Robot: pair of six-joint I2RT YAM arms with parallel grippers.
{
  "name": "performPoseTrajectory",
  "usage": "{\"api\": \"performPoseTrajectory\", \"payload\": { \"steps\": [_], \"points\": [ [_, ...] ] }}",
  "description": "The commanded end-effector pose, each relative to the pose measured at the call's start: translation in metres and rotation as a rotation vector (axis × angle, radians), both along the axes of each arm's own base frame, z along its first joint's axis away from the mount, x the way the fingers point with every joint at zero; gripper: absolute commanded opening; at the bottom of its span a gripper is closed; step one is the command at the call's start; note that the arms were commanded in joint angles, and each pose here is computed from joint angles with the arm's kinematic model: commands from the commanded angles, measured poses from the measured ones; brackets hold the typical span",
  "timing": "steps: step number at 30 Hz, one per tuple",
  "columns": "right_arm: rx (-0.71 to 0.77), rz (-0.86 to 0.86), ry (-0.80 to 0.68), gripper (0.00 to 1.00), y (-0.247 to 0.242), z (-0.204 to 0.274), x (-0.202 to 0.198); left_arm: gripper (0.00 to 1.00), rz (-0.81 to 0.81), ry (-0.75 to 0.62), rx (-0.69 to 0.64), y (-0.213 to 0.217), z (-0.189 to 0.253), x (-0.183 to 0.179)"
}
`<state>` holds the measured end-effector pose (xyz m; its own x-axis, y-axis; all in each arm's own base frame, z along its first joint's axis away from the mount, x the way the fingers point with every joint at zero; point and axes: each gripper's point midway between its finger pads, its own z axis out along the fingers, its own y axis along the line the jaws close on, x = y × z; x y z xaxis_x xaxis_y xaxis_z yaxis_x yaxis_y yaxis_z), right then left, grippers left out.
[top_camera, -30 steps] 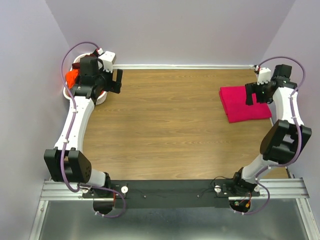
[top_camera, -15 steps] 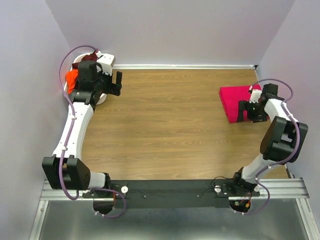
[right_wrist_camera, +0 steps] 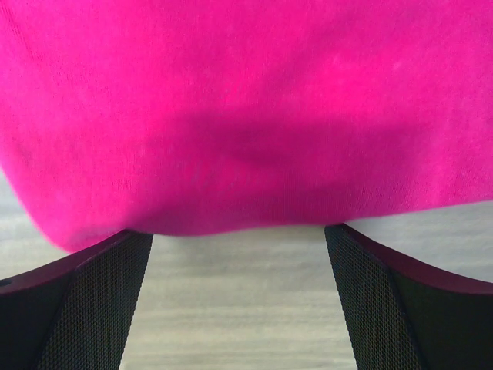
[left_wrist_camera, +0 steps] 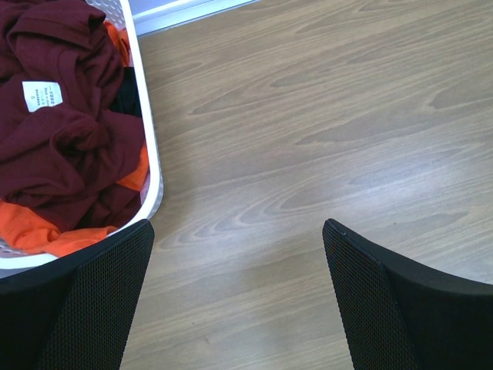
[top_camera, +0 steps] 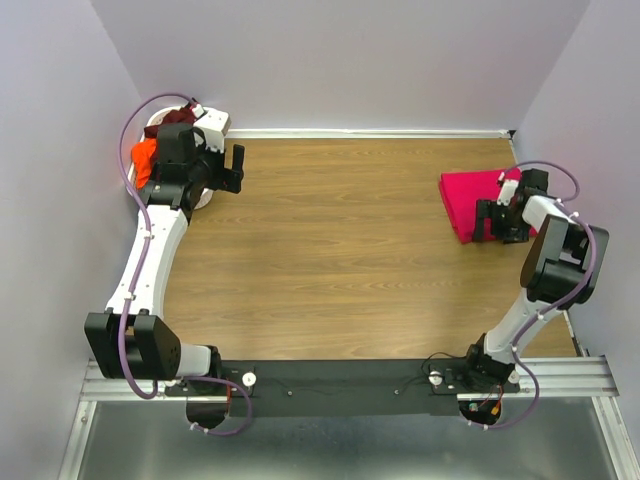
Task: Fold and stack the t-shirts
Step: Neatly place the folded tshirt to the corner
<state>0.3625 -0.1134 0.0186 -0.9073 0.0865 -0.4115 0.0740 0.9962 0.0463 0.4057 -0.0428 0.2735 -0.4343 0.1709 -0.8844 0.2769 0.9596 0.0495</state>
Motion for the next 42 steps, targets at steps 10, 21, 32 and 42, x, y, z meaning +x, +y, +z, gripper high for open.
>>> {"api": "performPoseTrajectory", "payload": {
  "steps": [10, 21, 32, 42],
  "points": [
    [0.063, -0.106, 0.007, 1.0, 0.004, -0.036, 0.047, 0.98, 0.056, 0.002, 0.02, 0.012, -0.003, 0.0],
    [-0.013, -0.016, -0.052, 1.0, -0.009, -0.035, 0.103, 0.98, 0.053, 0.018, 0.013, 0.011, -0.008, 0.003],
    [-0.06, 0.015, -0.067, 1.0, -0.021, -0.038, 0.133, 0.98, 0.05, 0.034, 0.017, 0.011, -0.015, 0.007],
    [-0.066, 0.036, -0.072, 1.0, -0.017, -0.044, 0.151, 0.98, 0.049, 0.05, 0.016, 0.01, -0.02, 0.012]
  ]
}}
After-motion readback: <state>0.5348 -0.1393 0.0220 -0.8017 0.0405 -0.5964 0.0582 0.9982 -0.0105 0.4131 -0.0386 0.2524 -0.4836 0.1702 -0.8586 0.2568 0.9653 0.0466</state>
